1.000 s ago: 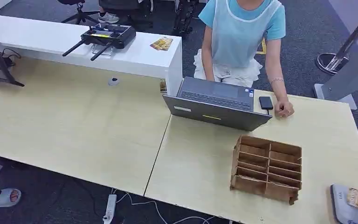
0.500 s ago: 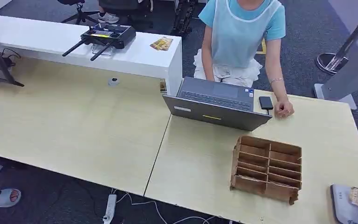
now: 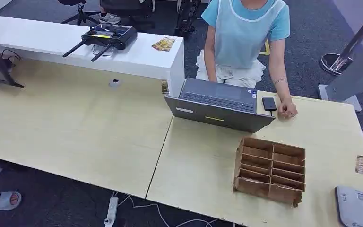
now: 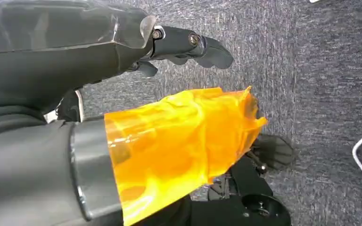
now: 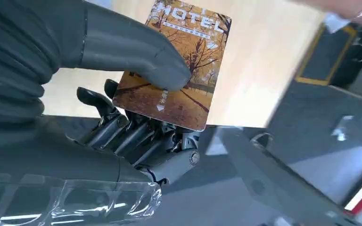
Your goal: Pass the card to the sensor for recognition and then transmit it.
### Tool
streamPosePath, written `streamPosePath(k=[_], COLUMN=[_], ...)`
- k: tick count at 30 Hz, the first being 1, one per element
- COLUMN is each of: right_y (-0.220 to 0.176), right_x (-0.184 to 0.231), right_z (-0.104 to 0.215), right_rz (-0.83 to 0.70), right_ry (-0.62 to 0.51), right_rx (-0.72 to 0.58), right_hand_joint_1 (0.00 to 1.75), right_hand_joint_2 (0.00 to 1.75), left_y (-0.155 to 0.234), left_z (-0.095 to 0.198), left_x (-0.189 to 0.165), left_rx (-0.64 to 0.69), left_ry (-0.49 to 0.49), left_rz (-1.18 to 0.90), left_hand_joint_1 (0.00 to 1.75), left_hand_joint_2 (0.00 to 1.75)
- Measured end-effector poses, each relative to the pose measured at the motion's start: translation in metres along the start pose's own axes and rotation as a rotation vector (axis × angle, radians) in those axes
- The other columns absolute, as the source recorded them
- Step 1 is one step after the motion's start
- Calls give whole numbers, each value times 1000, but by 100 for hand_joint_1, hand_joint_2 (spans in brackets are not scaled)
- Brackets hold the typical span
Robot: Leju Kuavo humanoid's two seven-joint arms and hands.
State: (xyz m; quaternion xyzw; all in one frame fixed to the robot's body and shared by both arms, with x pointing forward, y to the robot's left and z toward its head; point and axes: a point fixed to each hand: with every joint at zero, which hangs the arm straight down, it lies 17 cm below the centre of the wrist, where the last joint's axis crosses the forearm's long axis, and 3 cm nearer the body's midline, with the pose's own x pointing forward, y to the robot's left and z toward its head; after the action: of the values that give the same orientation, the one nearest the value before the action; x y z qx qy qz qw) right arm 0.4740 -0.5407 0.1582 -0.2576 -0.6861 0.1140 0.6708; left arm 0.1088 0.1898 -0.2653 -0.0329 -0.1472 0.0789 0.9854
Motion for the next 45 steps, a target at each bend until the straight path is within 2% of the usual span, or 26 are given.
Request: streamPosePath(k=[6,16,32,45], right_y=[15,32,60,117], right_x=[87,168,236,255], right_z=[-41,-71,-100,-116], right_rz=[184,386,675,764], right_ry=[-151,-278,-369,-411], right_rx=[-28,-53,-43,63], right_hand_joint_1=[175,175,175,175], right_hand_joint_2=[175,175,175,175], left_y=[-4,-7,-13,-13], left_z=[0,0,1,1], left_x=[2,1,-2,-3], left_rx=[0,0,-9,-15], left_ry=[-2,0,11,18], left_rz=[8,3,-42,-79], left_hand_joint_1=[0,0,0,0], left_hand_joint_2=[0,0,0,0])
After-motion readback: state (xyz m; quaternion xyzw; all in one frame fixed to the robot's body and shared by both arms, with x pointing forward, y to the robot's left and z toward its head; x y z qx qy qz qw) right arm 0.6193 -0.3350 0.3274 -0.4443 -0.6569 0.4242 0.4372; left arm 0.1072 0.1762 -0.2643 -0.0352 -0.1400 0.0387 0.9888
